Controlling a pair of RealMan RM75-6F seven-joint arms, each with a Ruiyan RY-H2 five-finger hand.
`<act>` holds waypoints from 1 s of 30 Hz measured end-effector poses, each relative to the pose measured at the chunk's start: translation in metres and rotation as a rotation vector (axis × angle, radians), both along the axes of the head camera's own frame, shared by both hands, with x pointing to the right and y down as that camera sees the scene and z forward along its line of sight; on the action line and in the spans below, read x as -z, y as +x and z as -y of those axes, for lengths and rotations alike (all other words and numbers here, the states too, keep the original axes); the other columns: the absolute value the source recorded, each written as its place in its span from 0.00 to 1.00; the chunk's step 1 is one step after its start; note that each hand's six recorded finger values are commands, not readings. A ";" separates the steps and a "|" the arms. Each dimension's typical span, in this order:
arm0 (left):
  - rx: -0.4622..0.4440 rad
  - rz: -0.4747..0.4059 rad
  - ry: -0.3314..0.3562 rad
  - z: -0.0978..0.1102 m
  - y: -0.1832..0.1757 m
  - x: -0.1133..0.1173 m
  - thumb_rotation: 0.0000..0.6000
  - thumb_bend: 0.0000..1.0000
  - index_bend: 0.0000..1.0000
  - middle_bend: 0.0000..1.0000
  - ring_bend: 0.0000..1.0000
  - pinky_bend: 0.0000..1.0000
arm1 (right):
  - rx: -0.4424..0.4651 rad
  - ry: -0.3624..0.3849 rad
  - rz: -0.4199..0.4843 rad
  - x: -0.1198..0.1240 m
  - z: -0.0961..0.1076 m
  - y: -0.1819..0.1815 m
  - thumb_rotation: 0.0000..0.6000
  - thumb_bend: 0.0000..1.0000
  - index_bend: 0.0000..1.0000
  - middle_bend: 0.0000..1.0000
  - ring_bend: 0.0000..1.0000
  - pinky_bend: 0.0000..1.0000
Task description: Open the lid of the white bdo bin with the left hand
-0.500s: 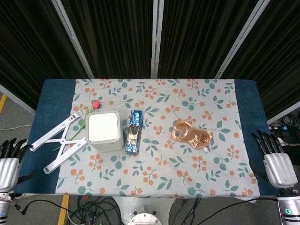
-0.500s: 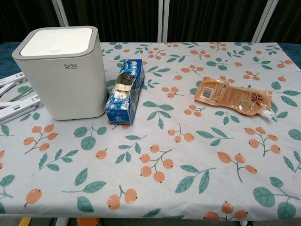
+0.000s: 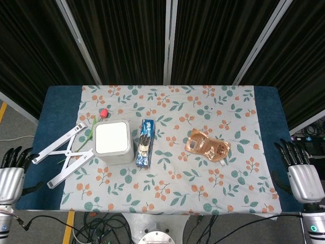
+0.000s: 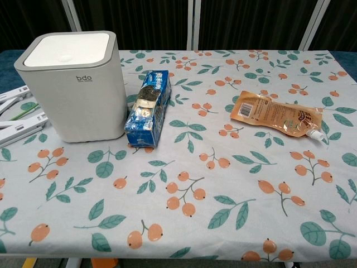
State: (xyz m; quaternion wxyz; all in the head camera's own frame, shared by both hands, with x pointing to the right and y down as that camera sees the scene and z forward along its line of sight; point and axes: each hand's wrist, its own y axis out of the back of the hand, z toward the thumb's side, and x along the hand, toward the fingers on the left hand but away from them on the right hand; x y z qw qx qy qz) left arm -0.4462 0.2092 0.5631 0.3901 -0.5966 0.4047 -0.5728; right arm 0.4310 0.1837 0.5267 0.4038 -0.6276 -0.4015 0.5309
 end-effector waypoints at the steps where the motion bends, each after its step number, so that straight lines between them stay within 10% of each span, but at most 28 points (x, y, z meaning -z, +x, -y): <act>1: -0.019 -0.014 0.004 0.005 0.004 0.001 1.00 0.06 0.25 0.14 0.04 0.00 | 0.004 0.013 -0.007 0.005 0.003 0.000 0.97 0.33 0.00 0.00 0.00 0.00; 17: -0.407 -0.335 -0.093 0.098 0.115 -0.012 1.00 0.04 0.25 0.14 0.04 0.00 | 0.030 0.079 -0.046 0.034 0.014 -0.010 0.97 0.33 0.00 0.00 0.00 0.00; 30: -0.524 -0.352 -0.176 0.100 0.162 -0.032 1.00 0.03 0.25 0.15 0.04 0.00 | 0.004 0.055 -0.032 0.025 0.008 -0.004 0.96 0.33 0.00 0.00 0.00 0.00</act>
